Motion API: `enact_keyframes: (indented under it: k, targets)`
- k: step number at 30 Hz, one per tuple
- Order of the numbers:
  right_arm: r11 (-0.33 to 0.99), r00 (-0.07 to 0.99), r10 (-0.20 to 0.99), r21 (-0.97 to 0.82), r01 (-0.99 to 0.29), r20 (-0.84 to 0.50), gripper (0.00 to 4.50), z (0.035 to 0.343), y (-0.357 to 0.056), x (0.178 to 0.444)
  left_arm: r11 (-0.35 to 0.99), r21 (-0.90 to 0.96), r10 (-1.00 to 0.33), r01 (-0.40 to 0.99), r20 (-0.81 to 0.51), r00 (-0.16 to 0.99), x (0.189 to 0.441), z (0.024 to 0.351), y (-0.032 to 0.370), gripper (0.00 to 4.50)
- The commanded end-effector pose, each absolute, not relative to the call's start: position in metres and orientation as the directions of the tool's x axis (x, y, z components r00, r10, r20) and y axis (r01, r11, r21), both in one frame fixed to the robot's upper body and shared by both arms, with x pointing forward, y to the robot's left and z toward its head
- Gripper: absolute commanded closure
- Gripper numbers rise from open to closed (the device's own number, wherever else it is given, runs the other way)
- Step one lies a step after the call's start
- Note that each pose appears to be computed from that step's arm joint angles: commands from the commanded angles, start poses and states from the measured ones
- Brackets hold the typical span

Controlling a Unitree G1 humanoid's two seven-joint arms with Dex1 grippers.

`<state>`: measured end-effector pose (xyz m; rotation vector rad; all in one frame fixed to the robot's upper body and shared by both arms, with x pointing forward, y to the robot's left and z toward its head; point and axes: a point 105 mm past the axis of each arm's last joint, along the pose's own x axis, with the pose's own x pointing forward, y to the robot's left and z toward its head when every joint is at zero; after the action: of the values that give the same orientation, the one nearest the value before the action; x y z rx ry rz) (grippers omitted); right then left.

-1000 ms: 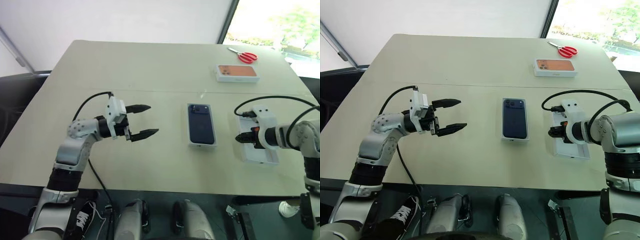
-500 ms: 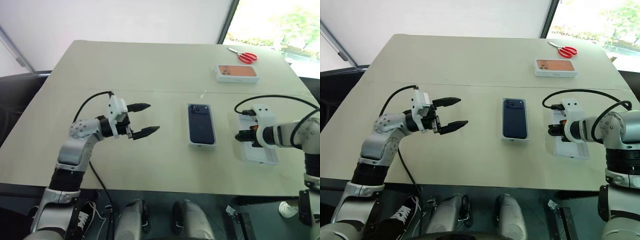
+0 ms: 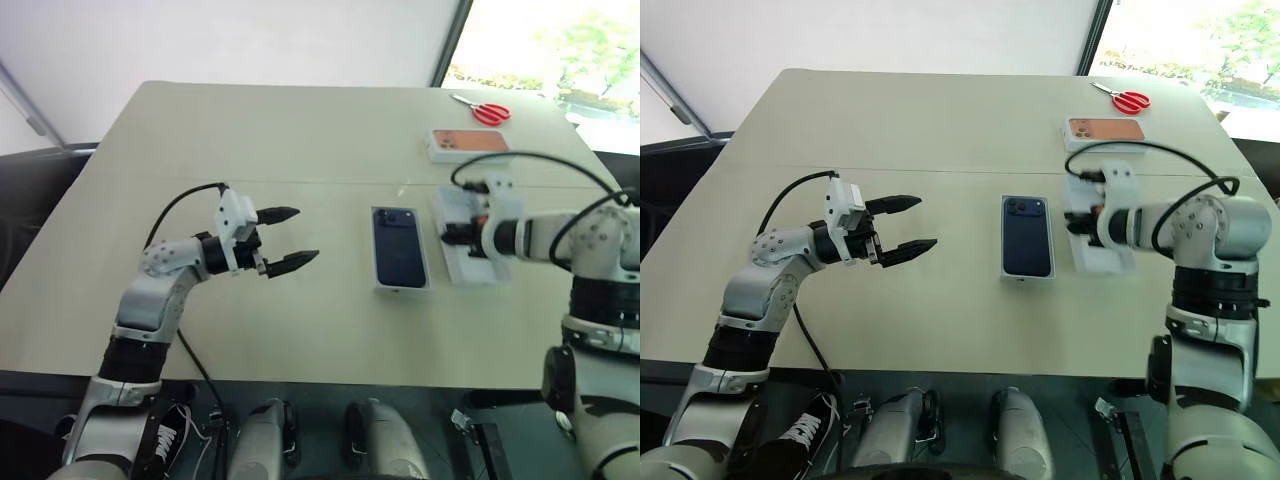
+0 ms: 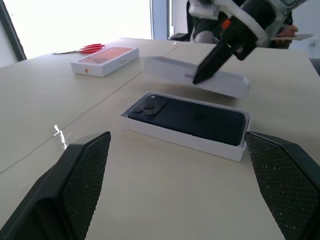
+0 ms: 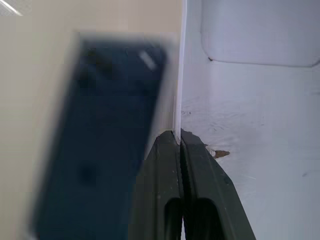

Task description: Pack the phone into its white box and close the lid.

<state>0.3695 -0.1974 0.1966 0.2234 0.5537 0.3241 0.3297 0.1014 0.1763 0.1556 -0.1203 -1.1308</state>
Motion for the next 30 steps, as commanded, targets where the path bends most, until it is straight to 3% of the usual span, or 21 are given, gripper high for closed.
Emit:
enact_keyframes:
  k: [1,6,8,10,12,17,21,24,27,30]
  targets:
    - [0.851,0.861,0.454,0.396,-0.344,-0.229,4.44,0.247,-0.182,0.377,0.455,0.127,-0.891,0.882,0.066,0.450,0.337,0.190,0.104,0.00]
    - [0.515,0.753,0.658,0.744,-0.425,-0.025,4.44,0.263,-0.131,0.380,0.505,0.023,-0.860,0.863,0.092,0.501,0.348,0.196,0.107,0.00]
    - [0.503,0.730,0.683,0.721,-0.477,0.007,4.44,0.260,-0.116,0.374,0.521,-0.014,-0.849,0.854,0.100,0.519,0.352,0.198,0.107,0.00]
    - [0.396,0.676,0.734,0.770,-0.501,0.062,4.44,0.252,-0.096,0.365,0.539,-0.037,-0.835,0.842,0.106,0.539,0.353,0.200,0.107,0.00]
    - [0.322,0.649,0.756,0.817,-0.477,0.081,4.44,0.242,-0.086,0.361,0.560,-0.037,-0.820,0.828,0.123,0.560,0.355,0.203,0.109,0.00]
    - [0.284,0.609,0.793,0.863,-0.418,0.034,4.44,0.207,-0.082,0.351,0.582,-0.060,-0.802,0.811,0.126,0.584,0.355,0.201,0.112,0.00]
    - [0.288,0.588,0.809,0.884,-0.368,-0.019,4.50,0.184,-0.083,0.345,0.583,-0.086,-0.801,0.808,0.108,0.589,0.357,0.190,0.107,1.28]
    - [0.277,0.576,0.817,0.888,-0.368,-0.016,3.51,0.182,-0.085,0.343,0.579,-0.114,-0.799,0.807,0.119,0.590,0.361,0.184,0.097,2.92]
    - [0.259,0.573,0.819,0.895,-0.362,-0.005,1.97,0.183,-0.087,0.343,0.582,-0.118,-0.798,0.805,0.108,0.593,0.366,0.177,0.086,4.47]
    - [0.225,0.549,0.836,0.897,-0.382,0.024,0.48,0.186,-0.089,0.339,0.571,-0.117,-0.810,0.813,0.081,0.580,0.369,0.165,0.070,4.50]
